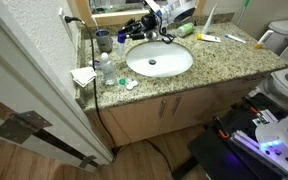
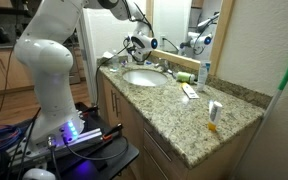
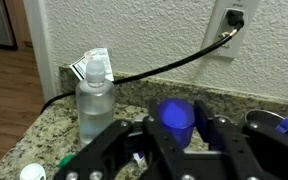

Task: Remove the blue-lidded bottle from the sink and place it on the counter top

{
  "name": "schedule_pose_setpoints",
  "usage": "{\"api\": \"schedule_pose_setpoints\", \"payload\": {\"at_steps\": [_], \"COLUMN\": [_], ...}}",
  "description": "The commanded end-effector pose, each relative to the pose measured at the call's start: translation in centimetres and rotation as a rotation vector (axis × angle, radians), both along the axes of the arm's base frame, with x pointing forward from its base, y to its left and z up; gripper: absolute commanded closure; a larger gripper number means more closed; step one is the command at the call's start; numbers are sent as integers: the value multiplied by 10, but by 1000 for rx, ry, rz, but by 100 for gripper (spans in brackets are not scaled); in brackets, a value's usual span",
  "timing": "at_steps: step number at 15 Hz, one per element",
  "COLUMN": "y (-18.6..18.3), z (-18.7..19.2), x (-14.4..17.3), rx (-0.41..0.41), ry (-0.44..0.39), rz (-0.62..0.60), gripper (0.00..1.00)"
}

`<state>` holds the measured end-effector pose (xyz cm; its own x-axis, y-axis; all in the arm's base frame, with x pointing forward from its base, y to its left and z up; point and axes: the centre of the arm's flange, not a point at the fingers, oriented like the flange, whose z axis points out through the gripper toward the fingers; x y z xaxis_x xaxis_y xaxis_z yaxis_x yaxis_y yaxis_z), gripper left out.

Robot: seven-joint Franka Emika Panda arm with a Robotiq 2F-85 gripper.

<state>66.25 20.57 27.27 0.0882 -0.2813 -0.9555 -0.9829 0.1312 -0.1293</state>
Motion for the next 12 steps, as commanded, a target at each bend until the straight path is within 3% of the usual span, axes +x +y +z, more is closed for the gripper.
{"api": "schedule_pose_setpoints", "payload": {"at_steps": [1,12], "y": [20,21], "z": [-21,-35], "x": [31,57], "rx": [-26,-85], "ry": [41,130], "rz": [-11,-33], "gripper": [86,86]}}
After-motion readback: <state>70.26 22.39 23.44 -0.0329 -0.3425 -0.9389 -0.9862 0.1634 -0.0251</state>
